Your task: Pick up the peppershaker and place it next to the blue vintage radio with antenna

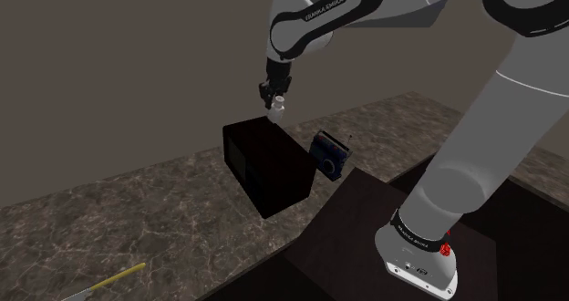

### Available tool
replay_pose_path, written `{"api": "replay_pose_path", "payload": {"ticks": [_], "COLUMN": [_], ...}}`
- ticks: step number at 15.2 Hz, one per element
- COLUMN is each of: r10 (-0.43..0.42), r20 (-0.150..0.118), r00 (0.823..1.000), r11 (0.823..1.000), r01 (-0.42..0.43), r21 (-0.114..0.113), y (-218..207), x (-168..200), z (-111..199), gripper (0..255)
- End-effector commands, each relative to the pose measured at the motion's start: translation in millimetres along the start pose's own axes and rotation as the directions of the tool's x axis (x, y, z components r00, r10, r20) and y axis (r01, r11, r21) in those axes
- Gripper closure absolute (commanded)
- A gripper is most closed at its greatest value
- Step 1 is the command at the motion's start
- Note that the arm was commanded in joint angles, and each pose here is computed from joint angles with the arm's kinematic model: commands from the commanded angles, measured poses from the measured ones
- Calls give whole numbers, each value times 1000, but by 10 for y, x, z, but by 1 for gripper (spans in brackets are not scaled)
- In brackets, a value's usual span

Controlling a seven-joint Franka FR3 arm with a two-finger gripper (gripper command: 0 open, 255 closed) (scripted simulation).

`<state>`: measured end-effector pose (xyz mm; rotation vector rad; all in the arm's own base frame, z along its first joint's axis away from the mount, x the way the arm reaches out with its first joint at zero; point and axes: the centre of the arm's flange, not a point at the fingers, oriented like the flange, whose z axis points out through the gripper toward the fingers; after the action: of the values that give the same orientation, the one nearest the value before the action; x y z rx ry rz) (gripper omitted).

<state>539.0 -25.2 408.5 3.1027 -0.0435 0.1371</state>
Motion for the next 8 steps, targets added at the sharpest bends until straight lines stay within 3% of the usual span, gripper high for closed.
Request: {"api": "replay_pose_path", "payload": {"ticks": [1,8], "r10": [-2,-2], "r20": [0,0], "r00": [1000,1000], "r11": [1000,1000], "r01": [2,2], "r21": [0,0], "y": [248,1165], "x": [17,119], "z": [-6,34], "gripper": [255,255]}}
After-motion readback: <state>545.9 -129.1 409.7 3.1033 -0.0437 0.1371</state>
